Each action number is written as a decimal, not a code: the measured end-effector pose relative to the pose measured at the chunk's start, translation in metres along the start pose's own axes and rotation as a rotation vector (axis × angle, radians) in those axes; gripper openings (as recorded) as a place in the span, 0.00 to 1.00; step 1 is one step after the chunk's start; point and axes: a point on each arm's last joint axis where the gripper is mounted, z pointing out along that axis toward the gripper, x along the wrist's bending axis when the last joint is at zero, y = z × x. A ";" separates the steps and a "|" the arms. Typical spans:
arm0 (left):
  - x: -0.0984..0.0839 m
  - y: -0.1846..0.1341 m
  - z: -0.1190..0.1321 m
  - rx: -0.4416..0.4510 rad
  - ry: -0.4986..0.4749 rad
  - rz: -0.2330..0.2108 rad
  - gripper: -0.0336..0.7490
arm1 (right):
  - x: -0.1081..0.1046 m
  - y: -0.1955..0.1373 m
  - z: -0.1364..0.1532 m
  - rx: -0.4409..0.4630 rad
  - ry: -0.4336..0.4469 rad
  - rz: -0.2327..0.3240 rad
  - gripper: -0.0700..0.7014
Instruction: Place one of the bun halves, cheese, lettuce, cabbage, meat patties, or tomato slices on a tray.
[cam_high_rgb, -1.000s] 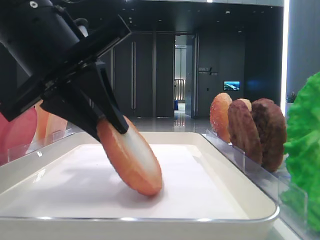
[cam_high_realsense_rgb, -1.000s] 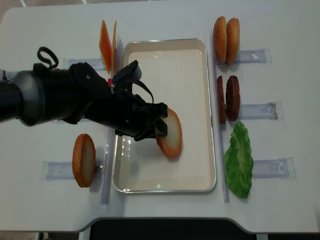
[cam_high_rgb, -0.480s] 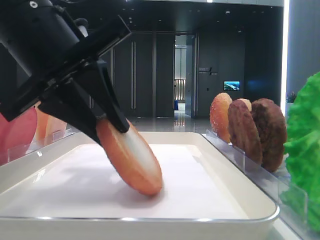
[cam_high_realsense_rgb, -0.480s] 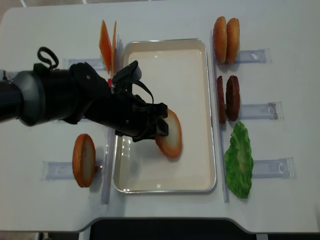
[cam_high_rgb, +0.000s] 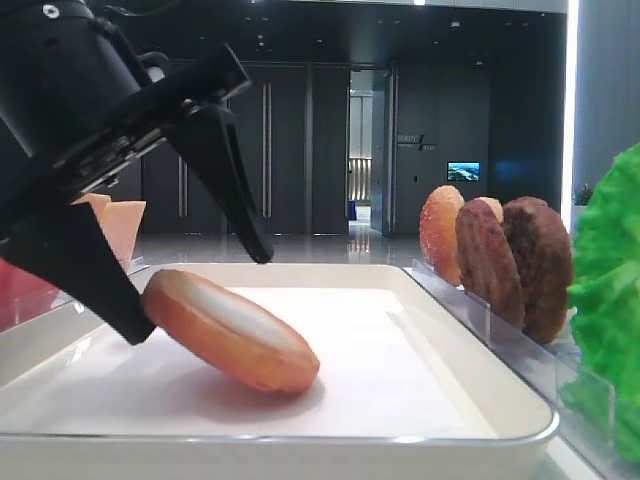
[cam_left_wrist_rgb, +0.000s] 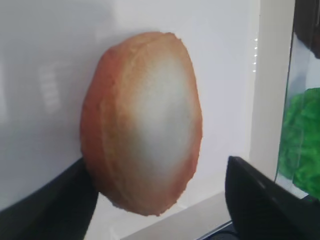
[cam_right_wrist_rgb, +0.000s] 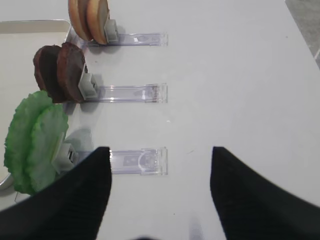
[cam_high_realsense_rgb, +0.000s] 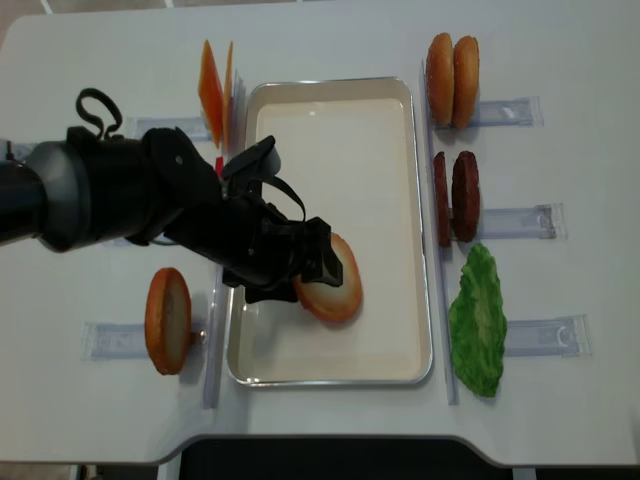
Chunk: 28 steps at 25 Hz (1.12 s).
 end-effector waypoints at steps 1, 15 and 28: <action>0.000 -0.001 -0.001 0.010 0.007 -0.003 0.81 | 0.000 0.000 0.000 0.000 0.000 0.000 0.63; -0.009 0.010 -0.032 0.123 0.208 0.084 0.81 | 0.000 0.000 0.000 0.000 0.000 0.000 0.63; -0.022 0.019 -0.114 0.111 0.497 0.193 0.80 | 0.000 0.000 0.000 0.000 0.001 0.000 0.63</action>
